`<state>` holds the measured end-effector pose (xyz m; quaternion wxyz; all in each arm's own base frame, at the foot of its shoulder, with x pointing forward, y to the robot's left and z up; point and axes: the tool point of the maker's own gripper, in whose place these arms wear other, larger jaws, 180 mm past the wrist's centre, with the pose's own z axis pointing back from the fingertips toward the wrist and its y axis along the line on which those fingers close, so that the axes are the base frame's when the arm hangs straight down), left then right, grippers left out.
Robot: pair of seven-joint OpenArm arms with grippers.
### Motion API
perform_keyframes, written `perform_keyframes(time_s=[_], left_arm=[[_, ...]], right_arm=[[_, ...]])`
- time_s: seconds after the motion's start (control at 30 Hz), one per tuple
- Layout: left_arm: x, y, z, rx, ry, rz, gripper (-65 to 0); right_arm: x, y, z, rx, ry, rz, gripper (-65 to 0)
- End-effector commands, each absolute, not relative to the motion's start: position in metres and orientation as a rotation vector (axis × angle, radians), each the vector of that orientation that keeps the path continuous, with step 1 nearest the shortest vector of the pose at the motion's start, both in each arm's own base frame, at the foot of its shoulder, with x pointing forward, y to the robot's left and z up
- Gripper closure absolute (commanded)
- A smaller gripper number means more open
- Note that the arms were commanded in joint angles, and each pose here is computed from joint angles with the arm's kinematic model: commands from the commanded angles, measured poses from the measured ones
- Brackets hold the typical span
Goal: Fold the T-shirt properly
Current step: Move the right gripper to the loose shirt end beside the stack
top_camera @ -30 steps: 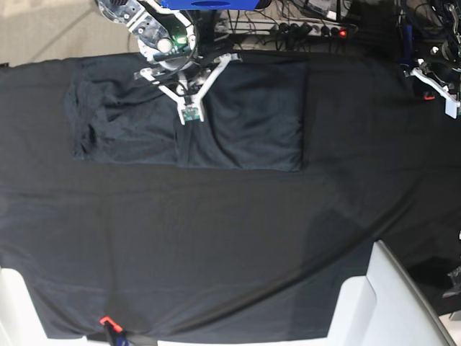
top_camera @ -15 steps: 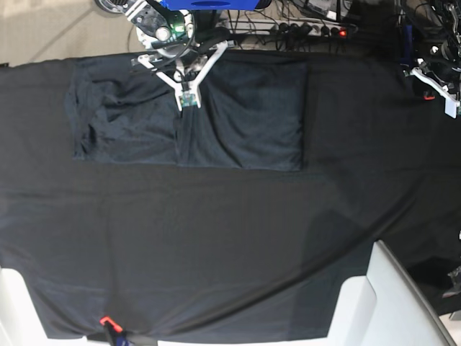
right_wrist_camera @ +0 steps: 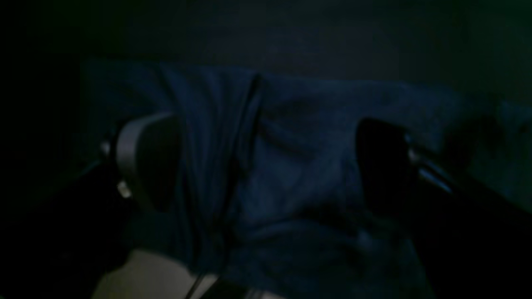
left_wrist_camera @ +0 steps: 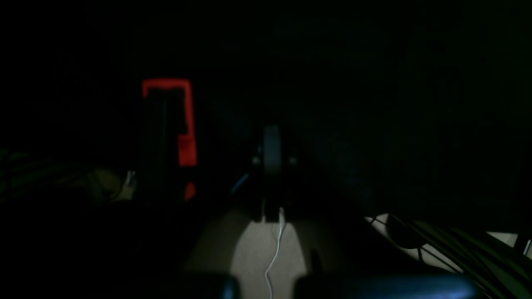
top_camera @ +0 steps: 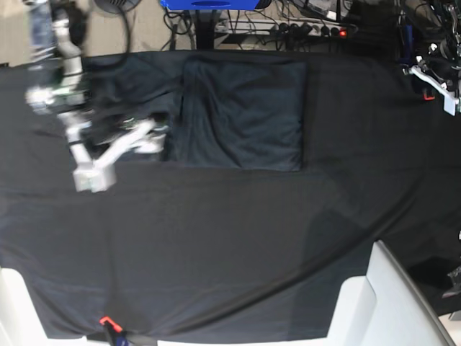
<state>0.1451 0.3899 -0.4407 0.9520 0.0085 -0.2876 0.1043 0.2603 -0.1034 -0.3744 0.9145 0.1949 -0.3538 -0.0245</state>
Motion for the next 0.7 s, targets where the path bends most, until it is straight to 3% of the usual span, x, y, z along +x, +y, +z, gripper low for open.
perform_keyframes(time_s=[0.0,0.13,0.23,0.4,0.67], left_arm=[[0.156,0.398,-0.429,0.028,-0.632,0.204,0.0],[0.158,0.398,-0.430,0.025,-0.633,0.208,0.0],[0.158,0.398,-0.430,0.025,-0.633,0.208,0.0],[0.158,0.397,-0.430,0.023,-0.633,0.209,0.0],[0.158,0.397,-0.430,0.023,-0.633,0.209,0.0]], right_arm=[[0.269,-0.126,-0.367,0.400,-0.777,-0.089,-62.9],[0.263,-0.192,-0.393,0.456,-0.731,-0.264,-59.1],[0.251,-0.224,-0.413,0.452,-0.666,-0.273,-59.3],[0.231,-0.227,-0.431,0.497,-0.606,-0.184,-59.3],[0.213,-0.238,-0.462,0.511,-0.518,-0.261,-59.6]])
